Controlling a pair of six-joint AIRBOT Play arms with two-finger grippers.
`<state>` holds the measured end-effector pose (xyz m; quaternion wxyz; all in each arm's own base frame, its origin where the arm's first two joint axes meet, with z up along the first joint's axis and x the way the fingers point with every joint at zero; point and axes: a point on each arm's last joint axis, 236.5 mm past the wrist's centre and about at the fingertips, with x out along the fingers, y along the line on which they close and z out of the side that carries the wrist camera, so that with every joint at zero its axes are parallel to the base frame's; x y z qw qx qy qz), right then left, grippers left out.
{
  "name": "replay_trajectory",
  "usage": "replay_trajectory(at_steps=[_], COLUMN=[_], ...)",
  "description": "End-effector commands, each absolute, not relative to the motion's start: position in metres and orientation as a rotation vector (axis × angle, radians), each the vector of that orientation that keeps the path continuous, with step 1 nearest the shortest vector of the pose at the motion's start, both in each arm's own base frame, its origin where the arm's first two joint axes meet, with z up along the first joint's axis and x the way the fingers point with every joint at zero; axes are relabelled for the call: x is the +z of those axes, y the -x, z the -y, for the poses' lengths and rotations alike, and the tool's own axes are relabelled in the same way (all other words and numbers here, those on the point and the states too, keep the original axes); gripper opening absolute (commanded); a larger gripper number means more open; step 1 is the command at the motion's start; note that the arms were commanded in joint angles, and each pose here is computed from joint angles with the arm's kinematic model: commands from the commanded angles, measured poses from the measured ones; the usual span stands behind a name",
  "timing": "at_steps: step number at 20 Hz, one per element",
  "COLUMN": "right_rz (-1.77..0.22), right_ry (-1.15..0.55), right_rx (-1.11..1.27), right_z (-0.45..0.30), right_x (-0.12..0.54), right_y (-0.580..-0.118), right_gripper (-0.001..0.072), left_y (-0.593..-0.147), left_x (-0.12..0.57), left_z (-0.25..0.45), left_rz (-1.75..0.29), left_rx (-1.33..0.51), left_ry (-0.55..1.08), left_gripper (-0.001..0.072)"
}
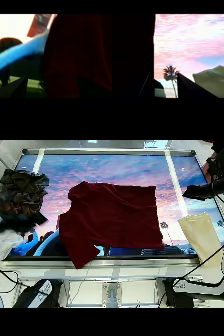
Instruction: Fold the shirts.
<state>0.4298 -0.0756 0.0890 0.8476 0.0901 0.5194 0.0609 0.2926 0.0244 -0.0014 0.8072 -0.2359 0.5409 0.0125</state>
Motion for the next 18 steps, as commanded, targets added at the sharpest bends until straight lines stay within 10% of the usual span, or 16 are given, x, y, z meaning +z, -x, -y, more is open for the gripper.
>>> replay_trajectory(at_steps=[1, 18], right_rz=[-1.093, -1.07], right_ry=[-0.267, -0.299], right_rx=[0.212, 0.334], right_z=[0.052, 0.024], right_x=[0.083, 0.101], right_y=[-0.423, -0.415], right_gripper=[0.0362, 0.0363], left_y=[-0.241, -0.276], left_x=[-0.074, -0.104], left_z=[0.028, 0.022], left_rz=[-1.227, -1.056], left_rx=[0.029, 0.091], left_ry=[0.813, 0.968], left_gripper=[0.0696, 0.0576])
